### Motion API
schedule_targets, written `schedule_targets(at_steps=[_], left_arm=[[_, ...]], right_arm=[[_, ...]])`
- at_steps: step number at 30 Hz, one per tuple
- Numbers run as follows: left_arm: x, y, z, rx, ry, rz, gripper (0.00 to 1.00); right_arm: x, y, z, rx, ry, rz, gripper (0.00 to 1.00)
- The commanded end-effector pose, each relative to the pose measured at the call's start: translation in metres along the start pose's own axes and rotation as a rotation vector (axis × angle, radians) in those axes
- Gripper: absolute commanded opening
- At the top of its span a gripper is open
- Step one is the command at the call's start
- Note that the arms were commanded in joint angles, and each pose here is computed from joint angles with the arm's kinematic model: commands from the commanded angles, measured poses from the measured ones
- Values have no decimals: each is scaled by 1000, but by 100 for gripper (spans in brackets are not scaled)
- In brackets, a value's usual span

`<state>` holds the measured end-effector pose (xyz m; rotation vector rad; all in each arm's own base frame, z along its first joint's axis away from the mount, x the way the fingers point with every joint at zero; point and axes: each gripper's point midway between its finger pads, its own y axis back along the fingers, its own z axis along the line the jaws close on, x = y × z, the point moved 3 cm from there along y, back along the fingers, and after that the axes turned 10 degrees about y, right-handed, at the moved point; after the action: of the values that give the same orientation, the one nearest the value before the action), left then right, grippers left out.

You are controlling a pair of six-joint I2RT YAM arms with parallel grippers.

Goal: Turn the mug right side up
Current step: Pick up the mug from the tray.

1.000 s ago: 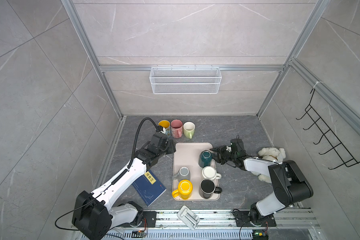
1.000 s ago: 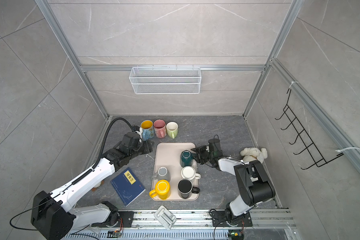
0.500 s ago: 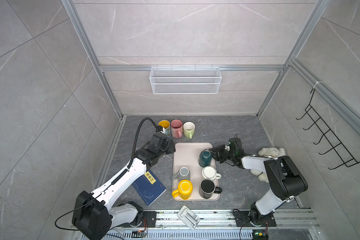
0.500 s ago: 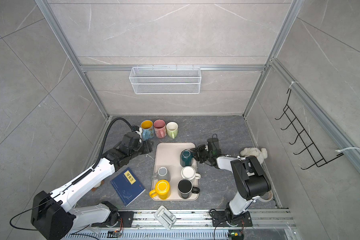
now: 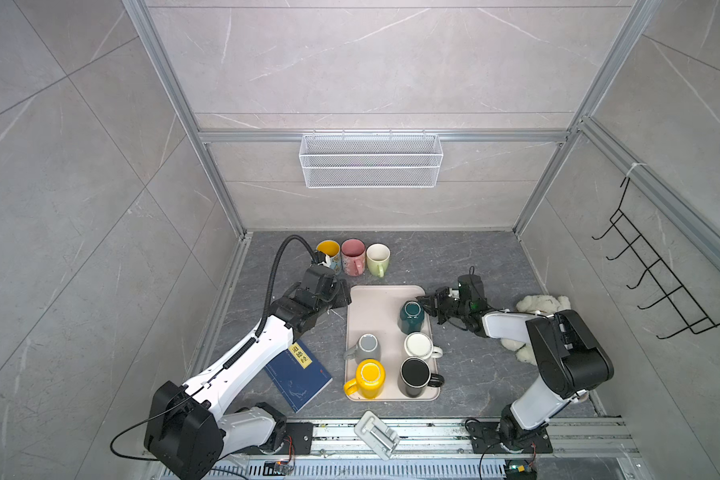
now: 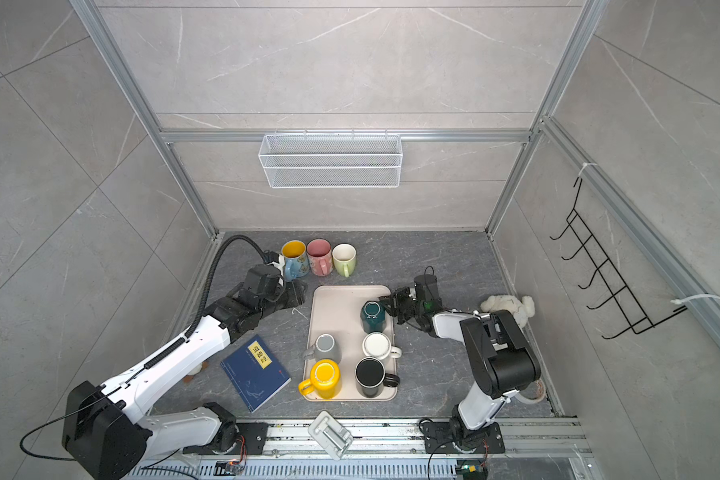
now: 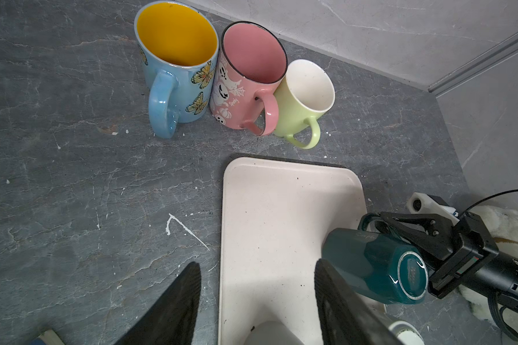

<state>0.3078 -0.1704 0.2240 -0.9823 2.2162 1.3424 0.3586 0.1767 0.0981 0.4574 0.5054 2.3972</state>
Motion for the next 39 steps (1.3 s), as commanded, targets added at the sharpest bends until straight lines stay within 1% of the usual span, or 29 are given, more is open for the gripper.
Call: schedule_targets(at_steps=[1, 6, 11, 17, 26, 29, 32, 37, 39], left_arm=[[-8, 5, -1, -8, 0, -22, 63], [-9, 6, -1, -7, 0, -27, 63], [-10, 5, -2, -4, -1, -27, 63], [-10, 1, -6, 7, -2, -19, 63], [-11, -3, -10, 18, -3, -14, 63], [-13, -2, -11, 23, -9, -17, 63], [-16, 0, -14, 28, -22, -22, 63], [-25, 4, -23, 49, -55, -38, 63], [-29, 6, -28, 61, -67, -43, 63]], right_arm=[[-3, -3, -6, 10, 20, -19, 11], [-2, -1, 4, -18, 44, -18, 0], [2, 6, 28, -92, 119, -18, 0], [15, 19, 60, -148, 269, -9, 0], [35, 27, 91, -165, 482, 4, 0], [44, 30, 103, -164, 577, -1, 0], [54, 36, 115, -127, 711, -26, 0], [74, 48, 130, 54, 1013, -97, 0], [82, 50, 134, 98, 1106, -114, 0]])
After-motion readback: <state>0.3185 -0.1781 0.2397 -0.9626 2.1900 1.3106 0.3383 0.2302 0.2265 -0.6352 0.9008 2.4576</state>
